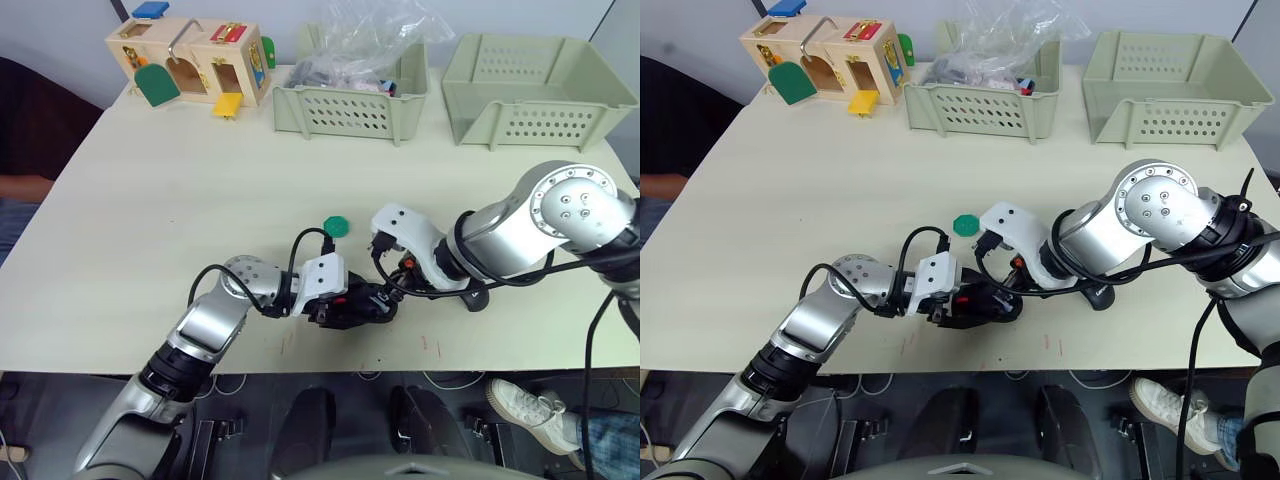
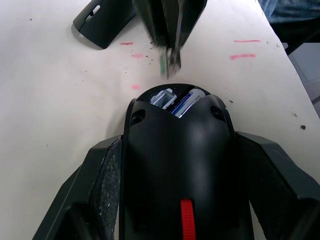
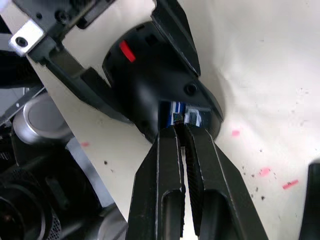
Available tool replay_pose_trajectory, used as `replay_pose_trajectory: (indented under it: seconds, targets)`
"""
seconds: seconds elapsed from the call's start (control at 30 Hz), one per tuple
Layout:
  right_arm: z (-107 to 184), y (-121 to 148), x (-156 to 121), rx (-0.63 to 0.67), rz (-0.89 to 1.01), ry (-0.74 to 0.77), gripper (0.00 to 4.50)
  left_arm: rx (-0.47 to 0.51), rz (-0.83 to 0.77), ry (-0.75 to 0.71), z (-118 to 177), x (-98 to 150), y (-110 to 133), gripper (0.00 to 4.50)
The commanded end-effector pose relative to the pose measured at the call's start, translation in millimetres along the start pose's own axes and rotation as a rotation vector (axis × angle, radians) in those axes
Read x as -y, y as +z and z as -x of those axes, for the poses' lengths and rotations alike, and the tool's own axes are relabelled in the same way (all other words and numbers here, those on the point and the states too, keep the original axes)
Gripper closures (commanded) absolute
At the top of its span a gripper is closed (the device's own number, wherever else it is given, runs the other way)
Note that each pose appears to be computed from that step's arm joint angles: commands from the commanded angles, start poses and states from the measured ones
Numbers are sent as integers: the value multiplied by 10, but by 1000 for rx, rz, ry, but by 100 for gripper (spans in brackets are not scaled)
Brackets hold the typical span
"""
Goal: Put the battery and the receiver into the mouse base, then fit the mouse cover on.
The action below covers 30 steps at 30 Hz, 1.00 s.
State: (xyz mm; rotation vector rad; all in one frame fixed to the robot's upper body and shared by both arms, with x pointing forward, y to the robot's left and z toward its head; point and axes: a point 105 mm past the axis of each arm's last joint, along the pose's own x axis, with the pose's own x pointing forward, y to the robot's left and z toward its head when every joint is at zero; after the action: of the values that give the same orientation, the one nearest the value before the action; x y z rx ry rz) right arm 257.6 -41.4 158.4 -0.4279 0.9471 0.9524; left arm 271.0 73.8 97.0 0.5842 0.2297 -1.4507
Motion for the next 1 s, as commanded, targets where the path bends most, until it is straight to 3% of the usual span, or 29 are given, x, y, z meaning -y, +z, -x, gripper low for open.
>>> replay_pose_trajectory:
  seconds: [0.03, 1.0]
  targets:
    - [29, 35, 2, -16, 26, -21, 450, 13, -28, 7, 8, -22, 65, 161]
    - [-79, 67, -30, -57, 21, 1, 450, -34, -17, 8, 74, 92, 83, 161]
